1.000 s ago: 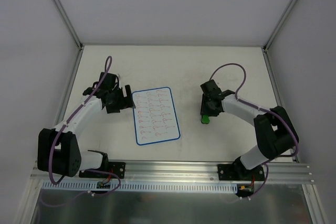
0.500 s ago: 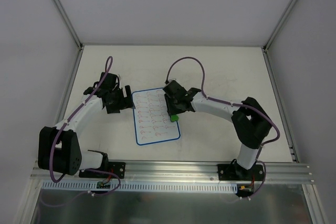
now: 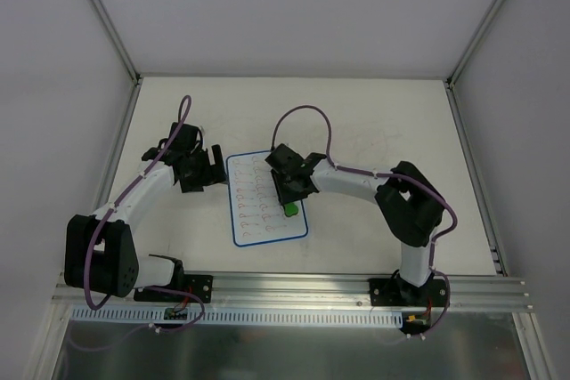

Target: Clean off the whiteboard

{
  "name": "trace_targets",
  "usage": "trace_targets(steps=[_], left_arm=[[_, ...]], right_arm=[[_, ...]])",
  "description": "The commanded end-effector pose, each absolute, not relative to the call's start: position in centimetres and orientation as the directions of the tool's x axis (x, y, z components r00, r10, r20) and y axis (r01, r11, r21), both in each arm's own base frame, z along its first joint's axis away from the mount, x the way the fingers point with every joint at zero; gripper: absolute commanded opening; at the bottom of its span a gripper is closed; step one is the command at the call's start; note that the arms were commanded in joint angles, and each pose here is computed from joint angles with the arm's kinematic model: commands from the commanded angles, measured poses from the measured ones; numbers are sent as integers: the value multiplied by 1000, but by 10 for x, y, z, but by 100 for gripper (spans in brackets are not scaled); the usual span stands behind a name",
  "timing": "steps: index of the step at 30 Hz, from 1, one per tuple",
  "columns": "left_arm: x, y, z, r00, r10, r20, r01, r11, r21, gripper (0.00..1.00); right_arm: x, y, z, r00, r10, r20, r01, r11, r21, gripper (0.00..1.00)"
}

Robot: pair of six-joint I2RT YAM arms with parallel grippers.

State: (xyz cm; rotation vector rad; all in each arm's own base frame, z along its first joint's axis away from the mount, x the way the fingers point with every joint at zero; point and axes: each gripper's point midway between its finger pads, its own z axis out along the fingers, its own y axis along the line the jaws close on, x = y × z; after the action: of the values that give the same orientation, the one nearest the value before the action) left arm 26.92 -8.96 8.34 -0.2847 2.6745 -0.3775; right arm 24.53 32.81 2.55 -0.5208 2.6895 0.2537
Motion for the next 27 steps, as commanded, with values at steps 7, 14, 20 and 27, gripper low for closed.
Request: trace_targets(steps=[7, 14, 20, 27], left_arm=[[264, -100, 79, -900, -303, -315, -188, 919, -346, 76], [279, -131, 73, -920, -245, -306, -147, 940, -308, 70], [320, -147, 65, -926, -202, -319, -112, 953, -280, 53], [352, -162, 53, -932, -208, -297, -121, 951, -285, 42]], right_arm=[[207, 226, 10, -919, -326, -223, -321, 945, -58, 10], [199, 226, 19, -908, -363, -211, -376, 926, 25, 10], [203, 229, 23, -893, -391, -222, -407, 913, 33, 11], [205, 231, 24, -890, -395, -229, -413, 910, 33, 11]])
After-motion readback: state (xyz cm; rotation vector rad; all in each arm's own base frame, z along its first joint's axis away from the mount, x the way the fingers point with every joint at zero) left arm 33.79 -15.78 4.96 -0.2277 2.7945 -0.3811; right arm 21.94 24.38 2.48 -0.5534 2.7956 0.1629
